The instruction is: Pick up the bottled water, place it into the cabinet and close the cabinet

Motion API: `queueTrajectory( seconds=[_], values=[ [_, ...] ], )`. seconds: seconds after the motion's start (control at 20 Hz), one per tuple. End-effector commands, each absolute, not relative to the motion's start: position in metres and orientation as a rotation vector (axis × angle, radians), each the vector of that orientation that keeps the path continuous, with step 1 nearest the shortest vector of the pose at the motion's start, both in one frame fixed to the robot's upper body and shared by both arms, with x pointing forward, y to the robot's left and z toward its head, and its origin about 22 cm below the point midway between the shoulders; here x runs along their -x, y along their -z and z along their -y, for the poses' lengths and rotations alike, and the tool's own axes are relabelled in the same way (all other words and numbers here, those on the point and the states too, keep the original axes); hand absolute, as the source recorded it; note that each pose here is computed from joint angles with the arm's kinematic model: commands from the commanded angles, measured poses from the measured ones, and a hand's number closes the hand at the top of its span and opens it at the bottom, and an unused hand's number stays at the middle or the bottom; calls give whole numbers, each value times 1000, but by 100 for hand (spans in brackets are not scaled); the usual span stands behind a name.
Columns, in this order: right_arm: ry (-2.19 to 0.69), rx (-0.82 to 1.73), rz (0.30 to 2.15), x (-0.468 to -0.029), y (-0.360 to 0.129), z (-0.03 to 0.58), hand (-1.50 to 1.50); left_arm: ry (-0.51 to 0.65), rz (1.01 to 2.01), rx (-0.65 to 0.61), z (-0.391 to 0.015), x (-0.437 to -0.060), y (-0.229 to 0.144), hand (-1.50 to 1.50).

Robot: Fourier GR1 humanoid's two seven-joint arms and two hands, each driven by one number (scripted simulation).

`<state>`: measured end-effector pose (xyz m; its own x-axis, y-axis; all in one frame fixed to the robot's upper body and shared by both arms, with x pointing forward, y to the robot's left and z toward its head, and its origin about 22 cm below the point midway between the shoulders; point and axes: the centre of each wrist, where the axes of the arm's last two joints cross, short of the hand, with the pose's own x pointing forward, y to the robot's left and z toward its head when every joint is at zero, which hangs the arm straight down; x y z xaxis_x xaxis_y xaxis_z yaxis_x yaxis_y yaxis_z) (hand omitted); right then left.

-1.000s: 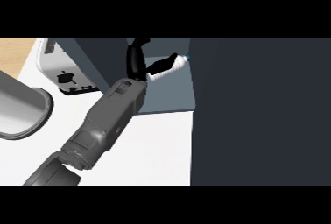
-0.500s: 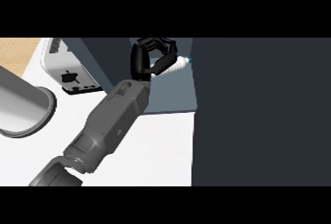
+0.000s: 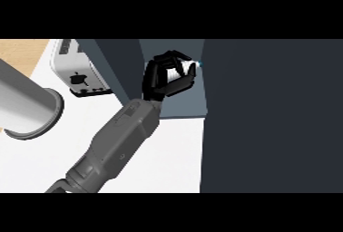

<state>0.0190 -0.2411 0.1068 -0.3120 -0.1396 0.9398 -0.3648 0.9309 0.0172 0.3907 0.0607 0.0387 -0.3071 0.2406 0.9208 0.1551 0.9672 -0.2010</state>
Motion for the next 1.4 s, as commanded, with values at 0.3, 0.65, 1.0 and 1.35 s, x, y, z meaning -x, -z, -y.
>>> queueTrajectory(
  seconds=[0.3,0.65,1.0,1.35],
  values=[
    [-216,-291,1937,-15,-127,232,-150,-58,1714,624,-48,-285,20,-150],
    [-233,-281,1938,-13,-141,228,-150,-150,1747,508,-104,-230,32,-150],
    [-534,-462,1852,-18,-139,231,150,-192,1741,495,-154,-173,35,-150],
    [-847,-556,1831,-30,-156,230,150,-125,1809,462,-227,-155,27,-150]
  ],
)
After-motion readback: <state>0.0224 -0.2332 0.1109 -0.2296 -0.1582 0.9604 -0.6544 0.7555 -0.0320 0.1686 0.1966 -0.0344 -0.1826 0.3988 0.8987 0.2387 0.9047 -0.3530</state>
